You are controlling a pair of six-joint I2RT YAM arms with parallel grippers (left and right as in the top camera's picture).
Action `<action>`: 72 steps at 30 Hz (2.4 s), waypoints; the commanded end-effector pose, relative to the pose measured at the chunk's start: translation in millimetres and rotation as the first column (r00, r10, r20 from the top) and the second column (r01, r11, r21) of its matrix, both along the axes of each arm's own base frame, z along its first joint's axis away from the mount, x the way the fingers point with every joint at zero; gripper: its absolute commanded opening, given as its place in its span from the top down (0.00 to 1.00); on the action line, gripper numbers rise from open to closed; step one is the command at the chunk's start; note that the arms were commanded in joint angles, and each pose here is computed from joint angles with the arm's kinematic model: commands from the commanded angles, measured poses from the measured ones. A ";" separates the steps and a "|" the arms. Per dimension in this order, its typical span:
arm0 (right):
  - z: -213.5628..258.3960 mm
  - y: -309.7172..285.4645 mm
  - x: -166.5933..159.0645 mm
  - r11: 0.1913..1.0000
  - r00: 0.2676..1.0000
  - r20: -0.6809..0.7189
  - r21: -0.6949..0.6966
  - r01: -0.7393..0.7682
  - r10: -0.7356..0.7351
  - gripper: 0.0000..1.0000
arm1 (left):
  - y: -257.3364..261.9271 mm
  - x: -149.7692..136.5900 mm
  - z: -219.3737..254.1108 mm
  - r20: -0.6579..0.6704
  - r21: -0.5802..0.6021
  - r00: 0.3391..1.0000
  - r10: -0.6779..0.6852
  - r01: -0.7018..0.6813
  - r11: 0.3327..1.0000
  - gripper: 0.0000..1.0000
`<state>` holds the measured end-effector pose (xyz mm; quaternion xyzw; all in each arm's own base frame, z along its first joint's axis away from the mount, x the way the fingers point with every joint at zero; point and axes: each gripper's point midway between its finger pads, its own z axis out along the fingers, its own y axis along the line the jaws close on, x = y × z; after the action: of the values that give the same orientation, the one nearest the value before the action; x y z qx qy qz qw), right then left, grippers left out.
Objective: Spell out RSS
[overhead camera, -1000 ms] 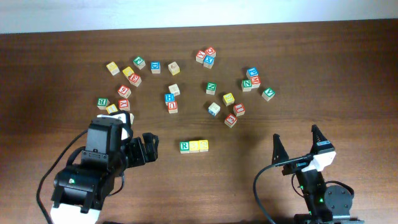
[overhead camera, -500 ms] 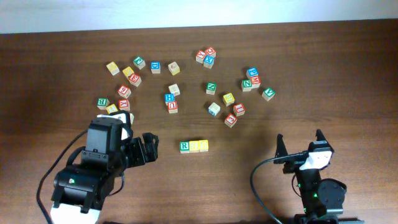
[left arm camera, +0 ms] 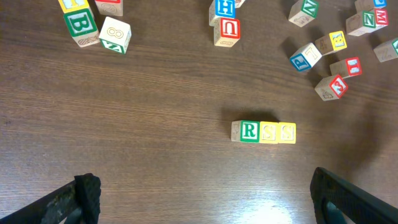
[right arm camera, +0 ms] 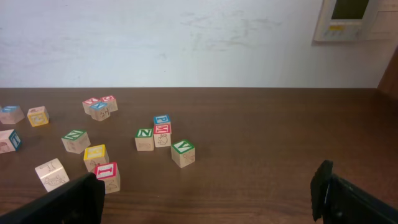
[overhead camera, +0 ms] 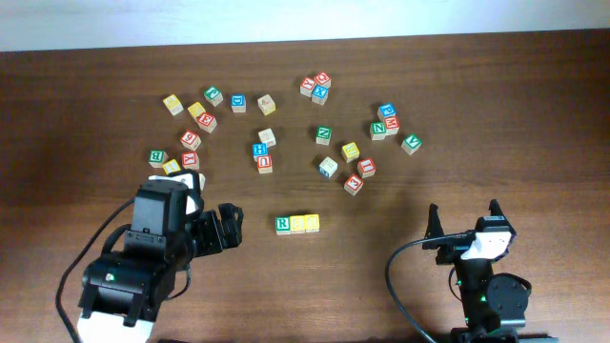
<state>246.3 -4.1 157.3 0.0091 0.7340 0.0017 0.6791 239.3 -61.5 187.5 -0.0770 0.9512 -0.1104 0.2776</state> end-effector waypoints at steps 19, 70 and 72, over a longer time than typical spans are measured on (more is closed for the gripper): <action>-1.5 -4.2 -0.4 1.000 1.000 0.000 -0.010 0.020 -0.020 0.02 | 2.4 2.0 4.4 0.016 0.011 1.000 0.003 -0.003 1.000 0.01; -1.5 -4.2 -0.4 1.000 1.000 0.000 -0.010 0.020 -0.020 0.02 | 31.5 -8.1 -11.0 0.585 0.301 0.760 -0.283 0.120 0.946 0.01; -1.5 -4.2 -0.4 1.000 1.000 0.000 -0.010 0.020 -0.020 0.02 | 31.9 -4.4 -12.7 0.634 0.310 0.719 -0.283 0.098 0.946 0.01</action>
<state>246.3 -4.2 157.3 0.0053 0.7340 -0.0021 0.6791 233.4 -28.5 181.3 0.0888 0.8159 -0.0432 0.5697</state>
